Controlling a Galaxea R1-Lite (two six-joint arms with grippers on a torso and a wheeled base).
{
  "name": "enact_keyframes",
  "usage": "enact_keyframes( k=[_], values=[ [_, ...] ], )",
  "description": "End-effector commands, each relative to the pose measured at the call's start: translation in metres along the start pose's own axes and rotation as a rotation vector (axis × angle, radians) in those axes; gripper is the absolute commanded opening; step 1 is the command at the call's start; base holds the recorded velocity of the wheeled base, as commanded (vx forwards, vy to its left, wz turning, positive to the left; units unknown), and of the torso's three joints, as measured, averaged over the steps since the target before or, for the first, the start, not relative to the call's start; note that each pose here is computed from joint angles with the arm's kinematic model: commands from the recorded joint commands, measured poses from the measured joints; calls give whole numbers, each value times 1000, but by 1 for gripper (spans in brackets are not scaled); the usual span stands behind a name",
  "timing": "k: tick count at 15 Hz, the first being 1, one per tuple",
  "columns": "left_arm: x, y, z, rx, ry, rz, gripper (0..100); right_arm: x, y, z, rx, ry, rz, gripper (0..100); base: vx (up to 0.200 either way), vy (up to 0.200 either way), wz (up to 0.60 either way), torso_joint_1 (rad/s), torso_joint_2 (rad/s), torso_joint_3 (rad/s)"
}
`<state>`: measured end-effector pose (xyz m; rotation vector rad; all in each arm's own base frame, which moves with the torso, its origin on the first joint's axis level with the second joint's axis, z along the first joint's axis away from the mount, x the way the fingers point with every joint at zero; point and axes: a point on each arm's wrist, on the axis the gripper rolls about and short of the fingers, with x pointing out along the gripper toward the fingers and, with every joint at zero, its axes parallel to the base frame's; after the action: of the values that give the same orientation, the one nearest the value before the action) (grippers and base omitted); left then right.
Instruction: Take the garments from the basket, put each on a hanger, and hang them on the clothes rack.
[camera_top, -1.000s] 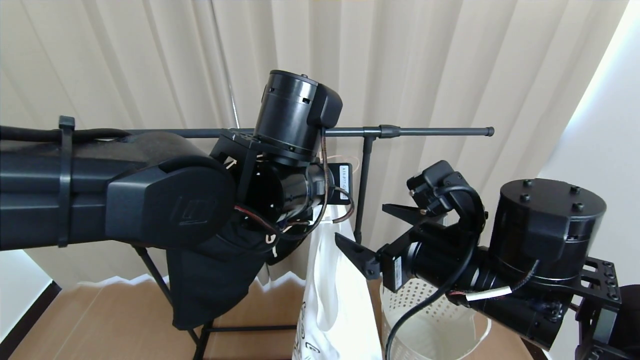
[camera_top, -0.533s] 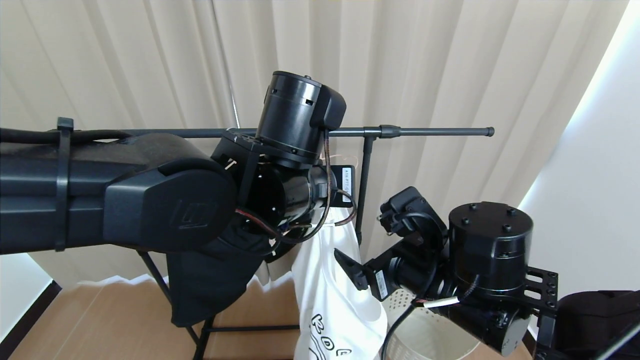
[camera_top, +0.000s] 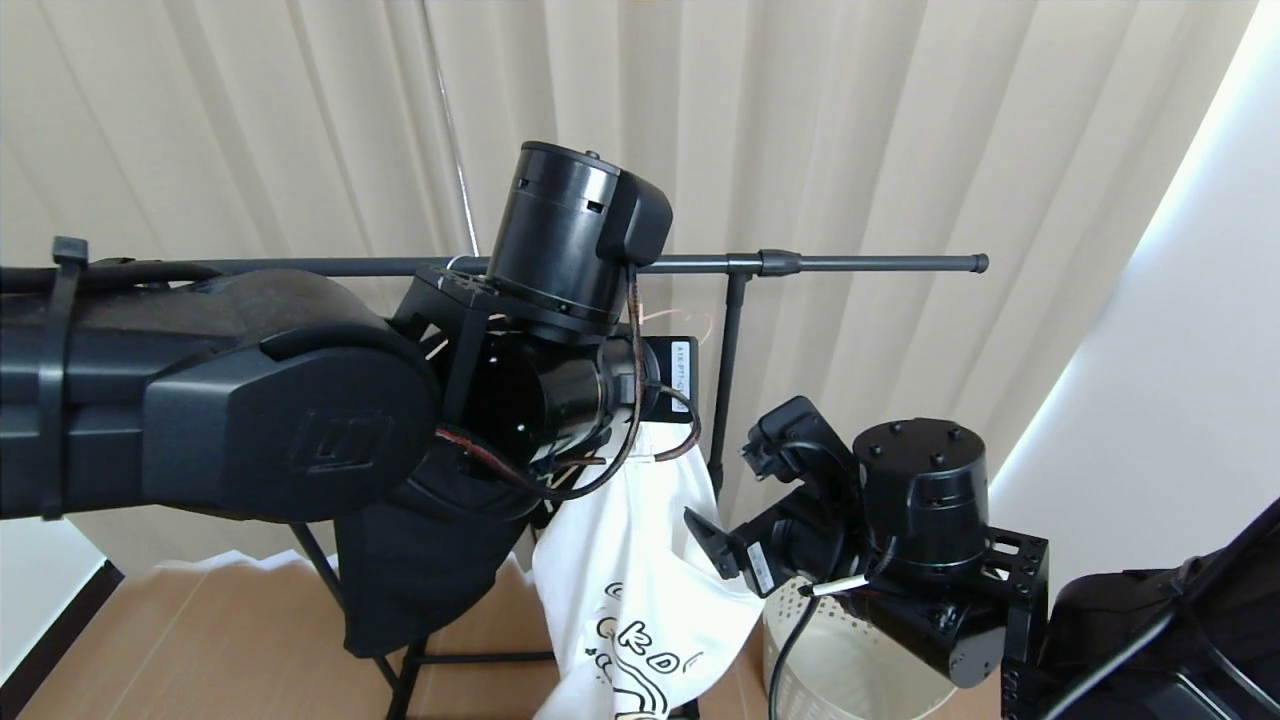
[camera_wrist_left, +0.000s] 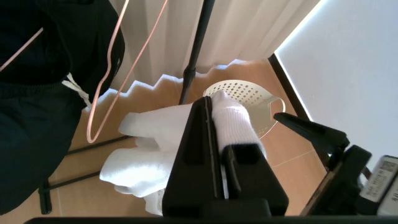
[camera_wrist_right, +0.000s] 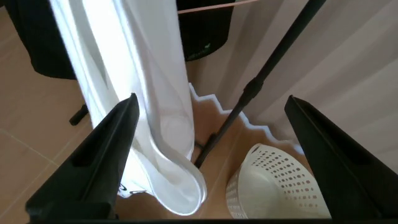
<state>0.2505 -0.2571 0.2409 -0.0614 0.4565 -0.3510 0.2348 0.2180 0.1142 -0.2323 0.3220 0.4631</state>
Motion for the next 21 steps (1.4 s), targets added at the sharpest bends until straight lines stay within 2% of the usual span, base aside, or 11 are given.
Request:
enact_keyframes(
  k=[1,2,3,6,8,9,10,12,13,17,21],
  values=[
    [-7,3,1,0,-3,-4,0,10,1,-6,-1,14,-24,100,0,0,0,0,0,0],
    [-8,3,0,-1,0,-3,0,10,0,-5,5,-1,-37,100,0,0,0,0,0,0],
    [-8,4,-1,1,2,-2,0,11,-2,-3,10,-9,-43,0,0,0,0,0,0,0],
    [-9,5,-3,2,7,-2,0,12,-9,2,25,-24,-76,0,0,0,0,0,0,0],
    [-10,8,-7,9,22,3,0,9,-27,11,46,-49,-133,0,0,0,0,0,0,0],
    [-10,8,-7,9,22,3,0,9,-27,11,46,-49,-133,0,0,0,0,0,0,0],
    [-10,13,-16,29,53,8,0,3,-45,22,73,-85,-180,0,0,0,0,0,0,0],
    [-10,14,-16,29,56,10,0,3,-46,23,74,-86,-181,0,0,0,0,0,0,0],
    [-2,27,-33,59,130,-1,0,-16,-60,38,86,-123,-210,0,0,0,0,0,0,0],
    [7,32,-62,106,214,-48,0,-41,-63,52,78,-137,-209,0,0,0,0,0,0,0],
    [31,29,-92,129,266,-42,0,-55,-43,56,39,-130,-214,0,0,0,0,0,0,0]
  ],
)
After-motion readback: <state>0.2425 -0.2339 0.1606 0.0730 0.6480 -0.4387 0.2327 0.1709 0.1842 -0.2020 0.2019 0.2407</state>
